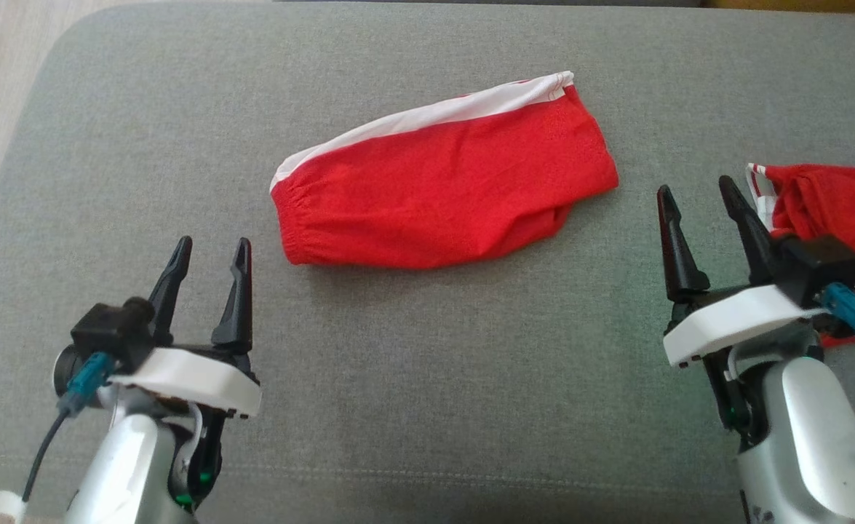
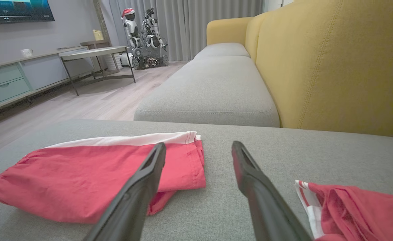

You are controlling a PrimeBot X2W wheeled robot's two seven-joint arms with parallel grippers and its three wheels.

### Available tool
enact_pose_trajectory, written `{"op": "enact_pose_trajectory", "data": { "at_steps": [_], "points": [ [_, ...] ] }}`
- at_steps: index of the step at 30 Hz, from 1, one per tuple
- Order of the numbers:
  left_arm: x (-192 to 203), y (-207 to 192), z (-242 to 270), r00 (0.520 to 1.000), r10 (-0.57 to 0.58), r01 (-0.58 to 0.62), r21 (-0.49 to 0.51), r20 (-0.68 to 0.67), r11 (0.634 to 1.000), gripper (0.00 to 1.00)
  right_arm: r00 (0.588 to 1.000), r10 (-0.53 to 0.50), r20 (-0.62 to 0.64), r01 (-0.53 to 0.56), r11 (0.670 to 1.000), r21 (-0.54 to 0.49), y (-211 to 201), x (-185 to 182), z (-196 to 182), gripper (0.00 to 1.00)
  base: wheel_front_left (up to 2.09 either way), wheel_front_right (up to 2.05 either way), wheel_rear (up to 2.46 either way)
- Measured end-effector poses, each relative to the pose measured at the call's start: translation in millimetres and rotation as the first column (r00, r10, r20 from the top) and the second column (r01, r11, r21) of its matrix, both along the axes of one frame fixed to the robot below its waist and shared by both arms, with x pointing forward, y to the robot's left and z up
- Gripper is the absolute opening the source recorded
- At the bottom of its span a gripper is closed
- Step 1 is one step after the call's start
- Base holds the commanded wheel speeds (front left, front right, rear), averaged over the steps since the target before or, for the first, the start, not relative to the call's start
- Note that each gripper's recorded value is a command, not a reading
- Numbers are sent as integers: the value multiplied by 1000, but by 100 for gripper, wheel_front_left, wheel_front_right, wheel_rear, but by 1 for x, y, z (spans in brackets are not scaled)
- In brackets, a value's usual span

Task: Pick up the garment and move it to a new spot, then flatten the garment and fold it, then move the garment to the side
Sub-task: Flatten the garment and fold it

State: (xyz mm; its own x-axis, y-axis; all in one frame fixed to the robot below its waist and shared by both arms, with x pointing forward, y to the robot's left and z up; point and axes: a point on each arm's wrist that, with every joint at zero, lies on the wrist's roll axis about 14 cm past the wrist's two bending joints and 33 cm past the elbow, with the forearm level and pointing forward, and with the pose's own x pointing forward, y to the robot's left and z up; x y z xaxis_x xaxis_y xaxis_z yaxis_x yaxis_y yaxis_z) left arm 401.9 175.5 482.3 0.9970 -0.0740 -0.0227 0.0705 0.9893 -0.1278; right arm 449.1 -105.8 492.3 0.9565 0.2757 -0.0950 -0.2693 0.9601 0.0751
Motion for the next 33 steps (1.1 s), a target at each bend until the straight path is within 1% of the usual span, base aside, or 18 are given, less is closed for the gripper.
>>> {"op": "enact_pose_trajectory", "data": {
  "at_steps": [3, 8, 18, 22, 26, 27, 29, 33],
  "points": [
    [-1, -1, 1, 1000, -1, 1, 1, 2, 1000, 100, 1000, 2, 3, -2, 1000, 0, 1, -1, 3, 100, 0, 0, 0],
    [-1, 2, 2, 1000, 7, -7, 4, 4, 1000, 100, 1000, 4, -24, -4, 1000, -3, 1, -4, -4, 100, 0, 0, 0],
    [2, 3, 0, 1000, 10, -10, 7, 2, 1000, 100, 999, 7, -51, -7, 1000, 0, 4, 3, -13, 100, 0, 0, 0],
    [9, 6, 2, 1000, 14, -14, 5, 7, 1000, 100, 999, -1, -53, 1, 1000, 6, 4, 25, -14, 100, 0, 0, 0],
    [19, 7, 2, 1000, 12, -12, 5, 16, 1000, 100, 998, 19, -52, -18, 1000, 15, 18, 60, -11, 100, 0, 0, 0],
    [26, 6, 3, 1000, 12, -12, 2, 23, 1000, 100, 997, 30, -68, -29, 1000, 8, 25, 79, -14, 100, 0, 0, 0],
    [33, 4, 3, 1000, 5, -5, -3, 25, 1000, 100, 994, 42, -99, -43, 999, -6, 33, 95, -22, 100, 0, 0, 0],
    [41, 6, -2, 1000, 8, -8, -7, 20, 1000, 100, 972, 54, -228, -69, 996, -59, 43, 110, -60, 100, 0, 0, 0]
  ]
}}
